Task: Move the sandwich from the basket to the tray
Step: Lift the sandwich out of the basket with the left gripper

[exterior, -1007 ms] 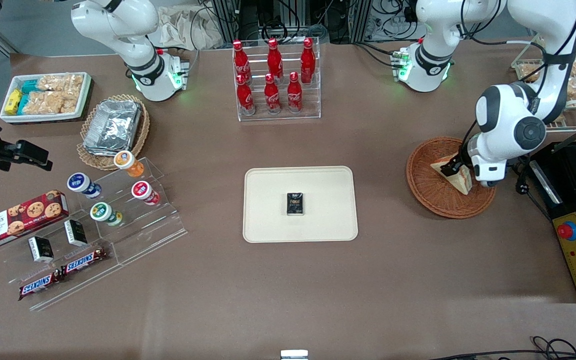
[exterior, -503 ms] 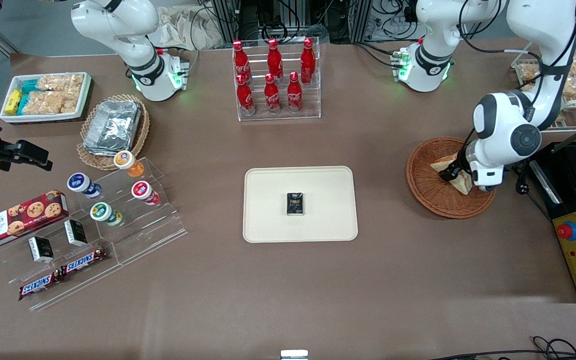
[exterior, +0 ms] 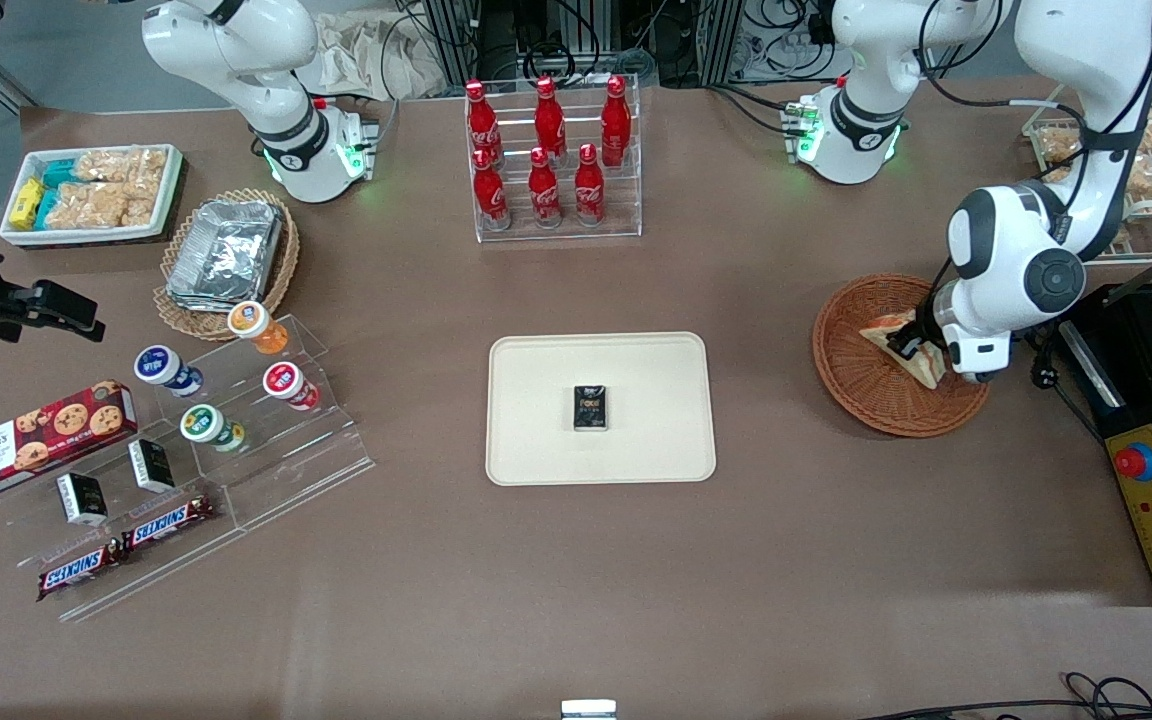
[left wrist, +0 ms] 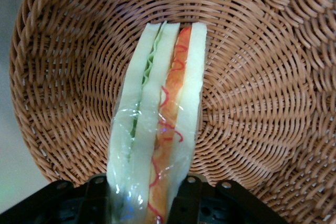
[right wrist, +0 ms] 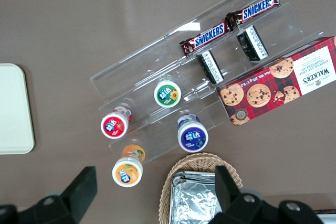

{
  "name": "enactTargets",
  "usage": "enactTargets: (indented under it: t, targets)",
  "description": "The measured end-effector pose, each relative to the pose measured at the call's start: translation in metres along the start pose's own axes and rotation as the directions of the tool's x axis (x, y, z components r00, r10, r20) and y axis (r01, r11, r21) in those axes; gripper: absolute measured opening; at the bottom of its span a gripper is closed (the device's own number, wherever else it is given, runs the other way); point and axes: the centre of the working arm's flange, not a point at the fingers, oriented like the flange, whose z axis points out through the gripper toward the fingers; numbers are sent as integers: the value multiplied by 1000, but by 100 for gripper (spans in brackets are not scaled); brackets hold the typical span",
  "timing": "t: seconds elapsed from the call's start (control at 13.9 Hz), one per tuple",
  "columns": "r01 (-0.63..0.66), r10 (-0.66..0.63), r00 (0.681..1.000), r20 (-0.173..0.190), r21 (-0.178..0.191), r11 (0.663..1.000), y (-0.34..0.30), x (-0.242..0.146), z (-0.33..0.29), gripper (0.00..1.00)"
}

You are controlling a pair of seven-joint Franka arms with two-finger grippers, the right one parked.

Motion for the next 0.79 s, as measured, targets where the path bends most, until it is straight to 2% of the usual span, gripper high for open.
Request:
enactTargets:
  t: [0.22,0.36,0.65,0.79]
  targets:
    - [0,0,1000,-5,-5,1000,2,1,-11,34]
    - [-5,5,1000,2,11,1000,1,-1,-31,34]
    - [-21,19,999,36,64,998,8,-4,-110,33]
    - [-36,34,999,31,68,997,17,-7,-155,32]
